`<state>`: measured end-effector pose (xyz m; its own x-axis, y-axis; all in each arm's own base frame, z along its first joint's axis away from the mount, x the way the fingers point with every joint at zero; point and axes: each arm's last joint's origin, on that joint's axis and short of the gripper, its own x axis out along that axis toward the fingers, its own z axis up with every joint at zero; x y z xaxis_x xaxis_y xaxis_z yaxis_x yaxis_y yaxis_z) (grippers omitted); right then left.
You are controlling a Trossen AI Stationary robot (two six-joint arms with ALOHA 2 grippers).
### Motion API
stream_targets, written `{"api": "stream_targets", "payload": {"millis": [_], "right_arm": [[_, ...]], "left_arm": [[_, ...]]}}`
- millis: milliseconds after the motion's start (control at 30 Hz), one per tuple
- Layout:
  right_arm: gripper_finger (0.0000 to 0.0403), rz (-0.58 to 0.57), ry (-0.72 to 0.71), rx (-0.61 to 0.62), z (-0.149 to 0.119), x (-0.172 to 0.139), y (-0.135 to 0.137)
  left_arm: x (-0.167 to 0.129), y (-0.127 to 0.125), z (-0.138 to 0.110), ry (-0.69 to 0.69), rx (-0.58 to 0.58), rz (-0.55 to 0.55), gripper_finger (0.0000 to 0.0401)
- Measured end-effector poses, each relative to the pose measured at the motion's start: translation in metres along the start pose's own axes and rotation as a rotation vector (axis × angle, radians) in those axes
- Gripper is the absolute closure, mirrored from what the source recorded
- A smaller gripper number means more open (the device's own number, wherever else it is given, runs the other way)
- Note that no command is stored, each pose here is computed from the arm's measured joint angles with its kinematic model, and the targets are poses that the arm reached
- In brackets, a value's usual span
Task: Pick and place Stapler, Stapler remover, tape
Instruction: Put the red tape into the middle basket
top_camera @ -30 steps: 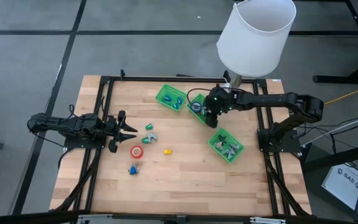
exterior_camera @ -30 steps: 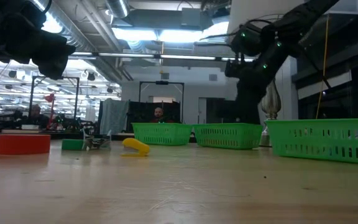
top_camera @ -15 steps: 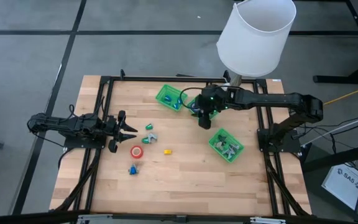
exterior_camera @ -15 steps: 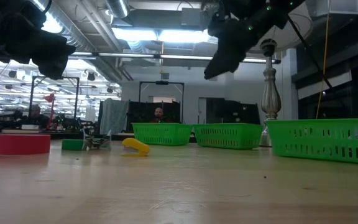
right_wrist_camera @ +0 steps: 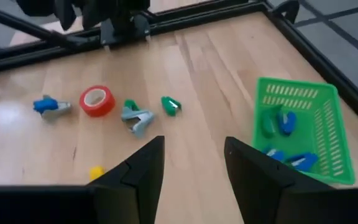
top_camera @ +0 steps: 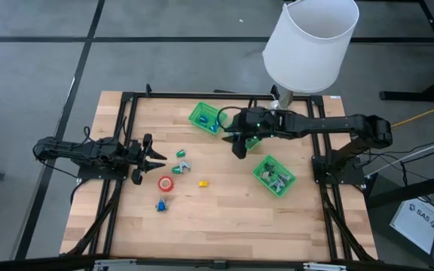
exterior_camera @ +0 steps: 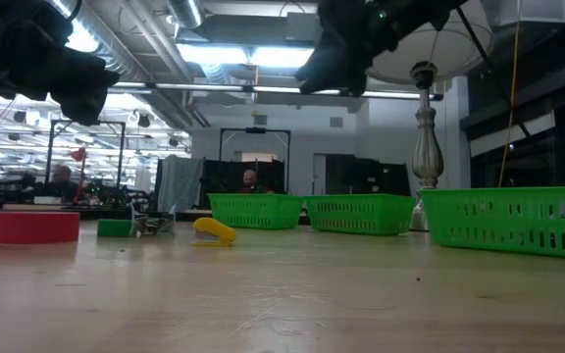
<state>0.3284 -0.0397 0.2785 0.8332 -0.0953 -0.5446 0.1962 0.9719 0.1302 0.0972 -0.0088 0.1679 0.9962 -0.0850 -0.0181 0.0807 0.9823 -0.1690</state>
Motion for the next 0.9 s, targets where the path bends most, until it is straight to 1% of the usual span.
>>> {"api": "stream_targets", "payload": {"millis": [167,333,433,533,600,633,700,800,900], "right_arm": [[0.0230,0.053,-0.030,0.055,0.000,-0.001,0.025],[0.0230,0.076,-0.123,0.092,0.002,-0.004,0.056],[0.0230,0.070,-0.178,0.094,0.002,-0.008,0.073],[0.0230,0.025,-0.207,0.090,0.000,-0.011,0.085],[0.0230,0.014,-0.222,0.123,-0.001,-0.013,0.091],[0.0230,0.015,-0.229,0.142,-0.002,-0.014,0.094],[0.0230,0.024,-0.232,0.173,-0.003,-0.015,0.098],[0.0230,0.031,-0.230,0.179,-0.004,-0.016,0.102],[0.0230,-0.013,-0.255,0.186,-0.004,-0.017,0.102]], "left_arm": [[0.000,0.000,0.000,0.000,0.014,0.000,0.0294],[0.000,0.000,0.000,0.000,0.245,0.002,0.0294],[0.000,0.000,0.000,0.000,0.293,0.002,0.0294],[0.000,0.000,0.001,-0.014,0.291,0.004,0.0294],[0.000,0.000,0.004,-0.042,0.255,0.001,0.0294],[0.000,-0.001,0.005,-0.057,0.214,-0.007,0.0294],[-0.001,-0.002,0.010,-0.101,0.098,-0.037,0.0294],[-0.001,-0.003,0.014,-0.144,-0.071,-0.054,0.0294],[-0.001,-0.002,0.014,-0.152,-0.125,-0.020,0.0294]]}}
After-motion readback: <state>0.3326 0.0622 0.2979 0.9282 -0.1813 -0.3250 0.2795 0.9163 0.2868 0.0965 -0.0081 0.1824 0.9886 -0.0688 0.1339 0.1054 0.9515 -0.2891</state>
